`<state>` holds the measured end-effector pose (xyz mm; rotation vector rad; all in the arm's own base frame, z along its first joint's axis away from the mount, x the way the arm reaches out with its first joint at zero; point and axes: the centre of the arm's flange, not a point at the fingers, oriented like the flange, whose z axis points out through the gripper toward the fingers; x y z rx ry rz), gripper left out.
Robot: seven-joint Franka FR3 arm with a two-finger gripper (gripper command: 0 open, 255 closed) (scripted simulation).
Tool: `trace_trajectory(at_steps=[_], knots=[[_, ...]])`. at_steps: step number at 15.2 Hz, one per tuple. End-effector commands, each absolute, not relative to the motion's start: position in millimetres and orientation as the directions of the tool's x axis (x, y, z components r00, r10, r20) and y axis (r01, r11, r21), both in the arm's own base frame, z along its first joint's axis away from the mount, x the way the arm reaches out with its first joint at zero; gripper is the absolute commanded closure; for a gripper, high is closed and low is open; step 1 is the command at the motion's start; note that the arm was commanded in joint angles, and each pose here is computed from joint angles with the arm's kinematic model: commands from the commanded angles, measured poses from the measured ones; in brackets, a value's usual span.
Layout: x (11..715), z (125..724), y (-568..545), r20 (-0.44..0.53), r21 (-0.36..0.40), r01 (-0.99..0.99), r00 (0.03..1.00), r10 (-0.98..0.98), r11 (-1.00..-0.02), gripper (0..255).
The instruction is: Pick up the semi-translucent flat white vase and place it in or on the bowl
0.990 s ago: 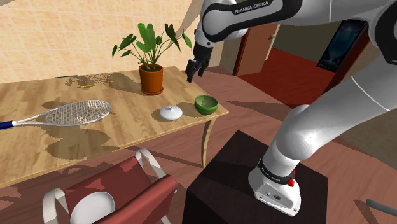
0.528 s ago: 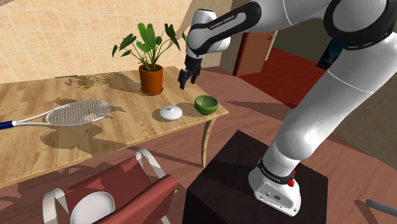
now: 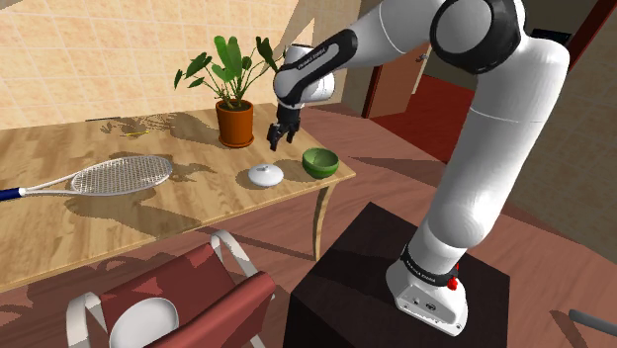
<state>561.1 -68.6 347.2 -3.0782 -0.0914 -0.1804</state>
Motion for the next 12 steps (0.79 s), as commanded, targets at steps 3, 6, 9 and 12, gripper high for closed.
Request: trace_trajectory(at_steps=[3,6,9,12], knots=[[599,301,-84,0.105,-0.065,0.056,0.993,0.049,-0.996,0],[622,269,-94,0.095,-0.074,0.051,0.994,0.043,-0.996,0],[646,237,-103,0.085,-0.084,0.045,0.996,0.038,-0.995,0],[650,222,-103,0.084,-0.085,0.045,0.996,0.038,-0.995,0]])
